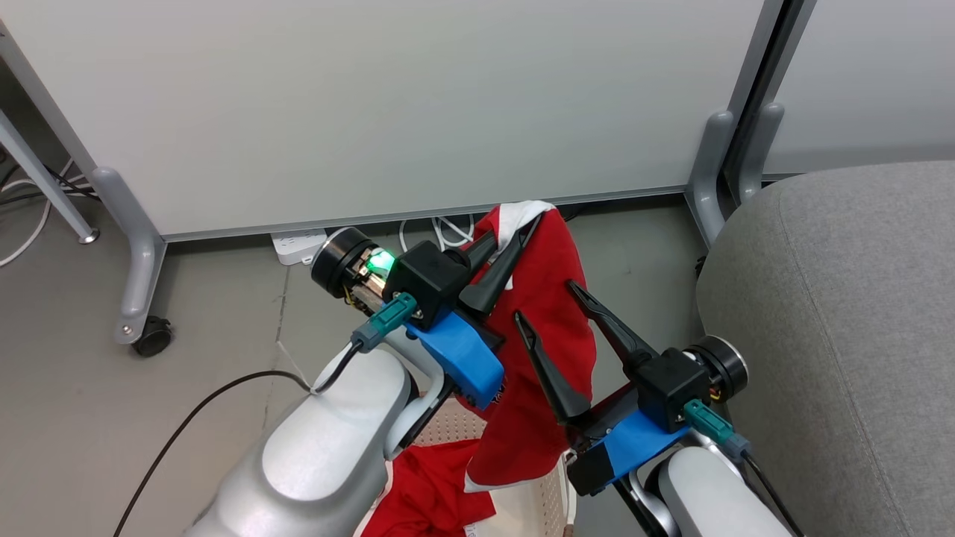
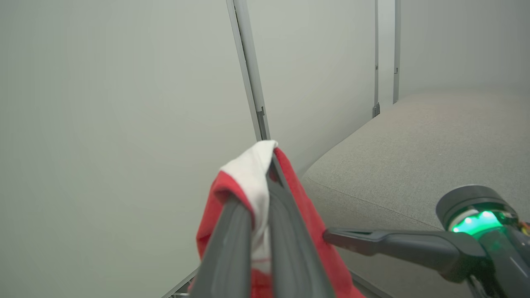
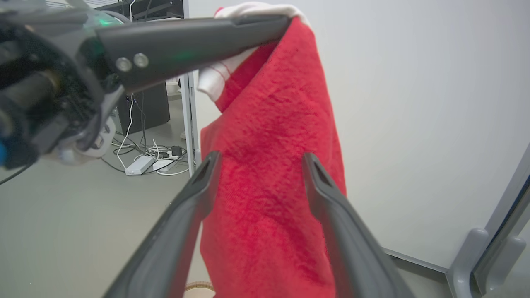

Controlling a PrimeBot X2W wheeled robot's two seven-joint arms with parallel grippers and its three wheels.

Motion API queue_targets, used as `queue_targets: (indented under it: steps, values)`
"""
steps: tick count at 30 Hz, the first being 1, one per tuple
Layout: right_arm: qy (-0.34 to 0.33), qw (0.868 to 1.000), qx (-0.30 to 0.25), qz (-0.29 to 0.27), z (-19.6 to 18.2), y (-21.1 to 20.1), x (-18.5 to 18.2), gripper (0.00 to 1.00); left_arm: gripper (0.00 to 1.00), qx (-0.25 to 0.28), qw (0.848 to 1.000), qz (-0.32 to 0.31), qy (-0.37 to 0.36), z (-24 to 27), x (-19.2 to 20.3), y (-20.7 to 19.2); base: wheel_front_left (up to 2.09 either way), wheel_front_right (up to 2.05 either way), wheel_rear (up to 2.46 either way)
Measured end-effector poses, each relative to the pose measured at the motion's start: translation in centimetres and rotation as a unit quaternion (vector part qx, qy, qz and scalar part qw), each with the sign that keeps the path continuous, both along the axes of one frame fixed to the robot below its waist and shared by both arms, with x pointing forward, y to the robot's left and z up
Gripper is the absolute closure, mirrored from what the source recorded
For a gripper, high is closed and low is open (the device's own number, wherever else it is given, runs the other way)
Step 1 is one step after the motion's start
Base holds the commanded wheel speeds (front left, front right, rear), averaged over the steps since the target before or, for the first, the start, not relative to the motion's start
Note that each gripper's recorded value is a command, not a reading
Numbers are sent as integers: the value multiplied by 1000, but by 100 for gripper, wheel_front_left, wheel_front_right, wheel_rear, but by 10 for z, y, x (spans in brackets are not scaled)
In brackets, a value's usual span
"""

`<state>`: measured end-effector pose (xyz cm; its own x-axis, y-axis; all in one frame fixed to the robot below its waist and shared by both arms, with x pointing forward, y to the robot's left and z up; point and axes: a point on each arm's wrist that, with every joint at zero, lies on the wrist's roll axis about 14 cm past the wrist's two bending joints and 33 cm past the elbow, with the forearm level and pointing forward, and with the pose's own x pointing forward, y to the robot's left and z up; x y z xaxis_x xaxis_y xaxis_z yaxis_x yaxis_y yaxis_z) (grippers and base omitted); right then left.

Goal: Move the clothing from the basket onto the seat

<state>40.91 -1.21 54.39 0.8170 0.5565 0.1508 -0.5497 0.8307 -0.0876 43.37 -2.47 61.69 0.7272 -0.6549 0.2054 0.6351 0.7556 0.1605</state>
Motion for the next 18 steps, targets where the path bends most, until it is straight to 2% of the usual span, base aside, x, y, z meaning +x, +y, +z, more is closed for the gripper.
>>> queue_targets:
  steps: [18]
  values:
    - [34,998,-41,12,-29,8,12,0,100,-3,1000,-7,-6,4,-1,-5,0,0,0]
